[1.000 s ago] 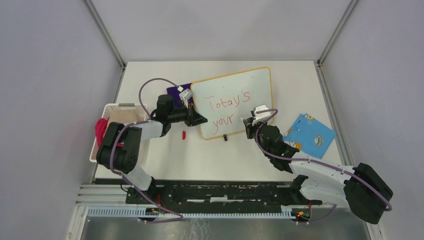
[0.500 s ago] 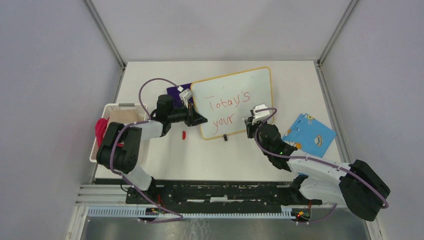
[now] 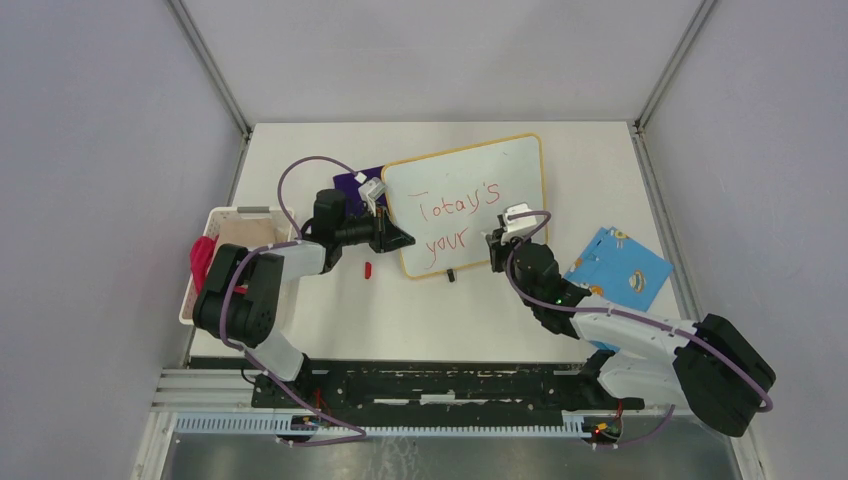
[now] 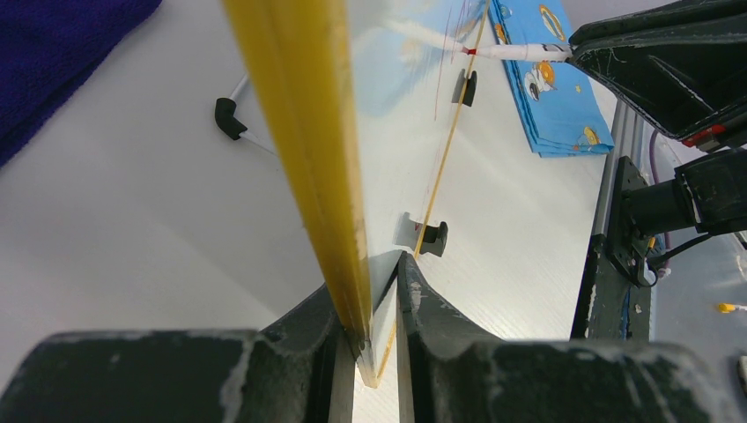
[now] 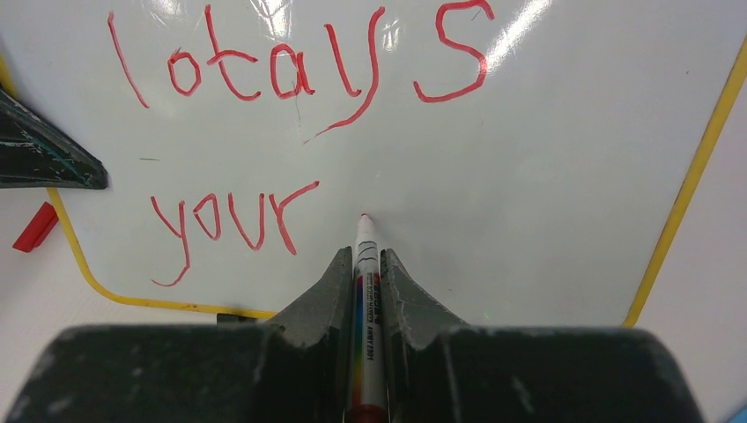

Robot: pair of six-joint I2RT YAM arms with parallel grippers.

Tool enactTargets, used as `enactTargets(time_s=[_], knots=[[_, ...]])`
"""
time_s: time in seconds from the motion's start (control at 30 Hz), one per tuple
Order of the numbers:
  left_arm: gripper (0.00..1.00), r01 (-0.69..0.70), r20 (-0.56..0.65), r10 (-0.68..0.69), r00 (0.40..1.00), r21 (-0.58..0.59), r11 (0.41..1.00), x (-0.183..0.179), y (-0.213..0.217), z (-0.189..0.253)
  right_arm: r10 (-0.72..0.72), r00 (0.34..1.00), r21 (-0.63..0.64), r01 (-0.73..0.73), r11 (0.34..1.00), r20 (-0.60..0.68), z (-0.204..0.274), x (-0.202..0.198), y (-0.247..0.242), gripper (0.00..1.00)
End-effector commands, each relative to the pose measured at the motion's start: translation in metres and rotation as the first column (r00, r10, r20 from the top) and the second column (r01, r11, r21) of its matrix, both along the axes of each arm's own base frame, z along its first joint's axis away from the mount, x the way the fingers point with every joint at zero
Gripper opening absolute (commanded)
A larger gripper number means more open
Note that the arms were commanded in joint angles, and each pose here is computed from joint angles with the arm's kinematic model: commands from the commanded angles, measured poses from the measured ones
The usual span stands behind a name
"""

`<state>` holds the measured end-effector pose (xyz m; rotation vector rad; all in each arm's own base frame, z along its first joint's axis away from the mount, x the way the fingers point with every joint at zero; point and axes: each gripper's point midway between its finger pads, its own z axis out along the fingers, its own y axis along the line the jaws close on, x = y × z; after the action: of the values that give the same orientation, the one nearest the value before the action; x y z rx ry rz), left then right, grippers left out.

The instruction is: Write a sentence on the whiteboard

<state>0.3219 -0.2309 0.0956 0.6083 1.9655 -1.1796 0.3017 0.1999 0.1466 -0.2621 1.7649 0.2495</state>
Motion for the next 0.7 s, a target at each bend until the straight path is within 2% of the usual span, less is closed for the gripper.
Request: enactTargets(time_s=[0.0, 0.33, 0.67], knots=[[0.02, -0.073, -0.069, 0.087, 0.994, 0.193, 0.978, -0.004, 0.017, -0.059, 0.001, 0.997, 0.068, -0.006, 0.998, 0.072, 0.033, 0.011, 0.01, 0.0], [0.02, -0.073, -0.07, 0.088, 0.994, 0.194, 0.978, -0.004, 0.017, -0.06, 0.069, 0.997, 0.062, -0.071, 0.996, 0.042, 0.021, 0.005, 0.02, 0.0], [0.02, -0.073, -0.07, 0.088, 0.994, 0.194, 0.978, -0.004, 0.017, -0.06, 0.051, 0.999, 0.045, -0.051, 0.998, 0.011, 0.004, -0.004, 0.008, 0.0]])
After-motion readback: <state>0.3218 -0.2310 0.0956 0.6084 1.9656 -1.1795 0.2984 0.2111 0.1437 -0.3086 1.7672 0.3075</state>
